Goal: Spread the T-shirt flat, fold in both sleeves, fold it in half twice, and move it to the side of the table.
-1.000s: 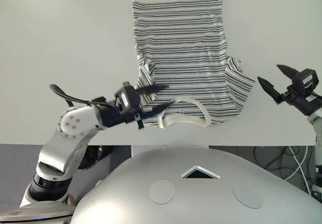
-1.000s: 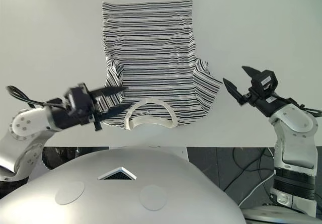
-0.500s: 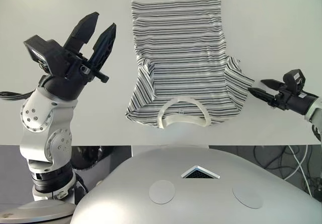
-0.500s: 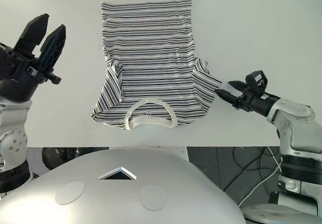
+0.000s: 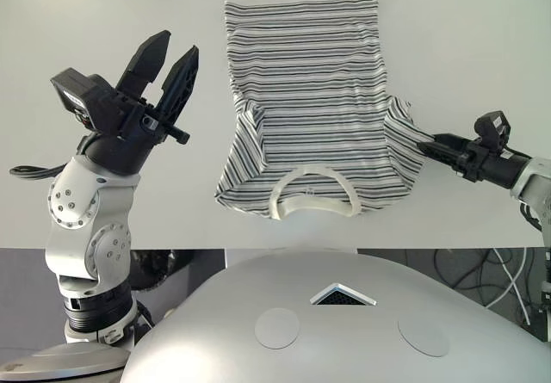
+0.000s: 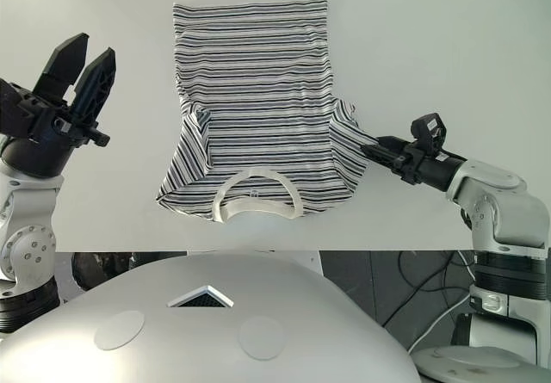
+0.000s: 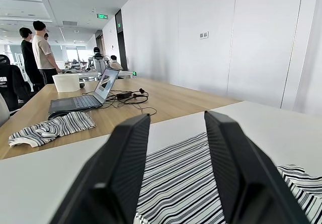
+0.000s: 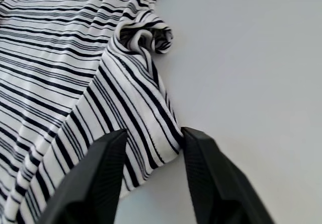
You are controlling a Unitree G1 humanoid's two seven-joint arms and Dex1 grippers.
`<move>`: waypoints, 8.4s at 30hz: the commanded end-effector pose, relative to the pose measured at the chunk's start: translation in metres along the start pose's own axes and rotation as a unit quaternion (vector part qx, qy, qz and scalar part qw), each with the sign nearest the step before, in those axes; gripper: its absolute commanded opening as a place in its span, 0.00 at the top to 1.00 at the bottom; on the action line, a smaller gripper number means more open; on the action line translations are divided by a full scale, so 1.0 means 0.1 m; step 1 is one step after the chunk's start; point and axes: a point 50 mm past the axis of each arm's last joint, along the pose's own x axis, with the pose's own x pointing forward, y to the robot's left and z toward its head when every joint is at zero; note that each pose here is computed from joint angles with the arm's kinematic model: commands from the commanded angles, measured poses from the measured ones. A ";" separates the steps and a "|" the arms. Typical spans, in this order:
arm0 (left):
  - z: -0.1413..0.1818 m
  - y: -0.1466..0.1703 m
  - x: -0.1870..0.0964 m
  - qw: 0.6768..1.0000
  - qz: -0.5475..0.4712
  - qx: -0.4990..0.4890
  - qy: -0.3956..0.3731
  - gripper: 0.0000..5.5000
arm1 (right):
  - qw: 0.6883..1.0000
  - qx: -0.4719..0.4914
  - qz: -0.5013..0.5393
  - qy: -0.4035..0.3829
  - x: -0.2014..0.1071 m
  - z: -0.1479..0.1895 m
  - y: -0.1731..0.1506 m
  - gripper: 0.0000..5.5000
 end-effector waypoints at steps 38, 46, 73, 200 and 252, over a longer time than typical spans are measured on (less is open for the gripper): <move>-0.21 -0.14 0.05 0.999 -0.028 0.008 0.038 0.63 | 0.957 -0.283 -0.002 -0.060 0.17 0.30 0.88 1.00; -0.25 -0.16 0.05 0.999 -0.030 0.009 0.044 0.63 | 0.942 -0.325 0.052 -0.063 0.21 0.24 1.06 0.75; -0.70 0.12 -1.26 0.694 -0.423 0.559 0.163 0.63 | 0.834 -0.540 0.019 0.111 -0.65 -0.28 0.35 0.55; -0.73 0.88 0.46 0.819 -0.150 0.540 0.125 1.00 | 0.771 -0.624 0.118 0.048 0.88 1.48 0.28 1.00; -0.39 0.28 0.87 0.875 0.052 0.459 -0.144 0.36 | 0.671 -0.681 0.076 0.283 0.78 1.22 -0.27 0.65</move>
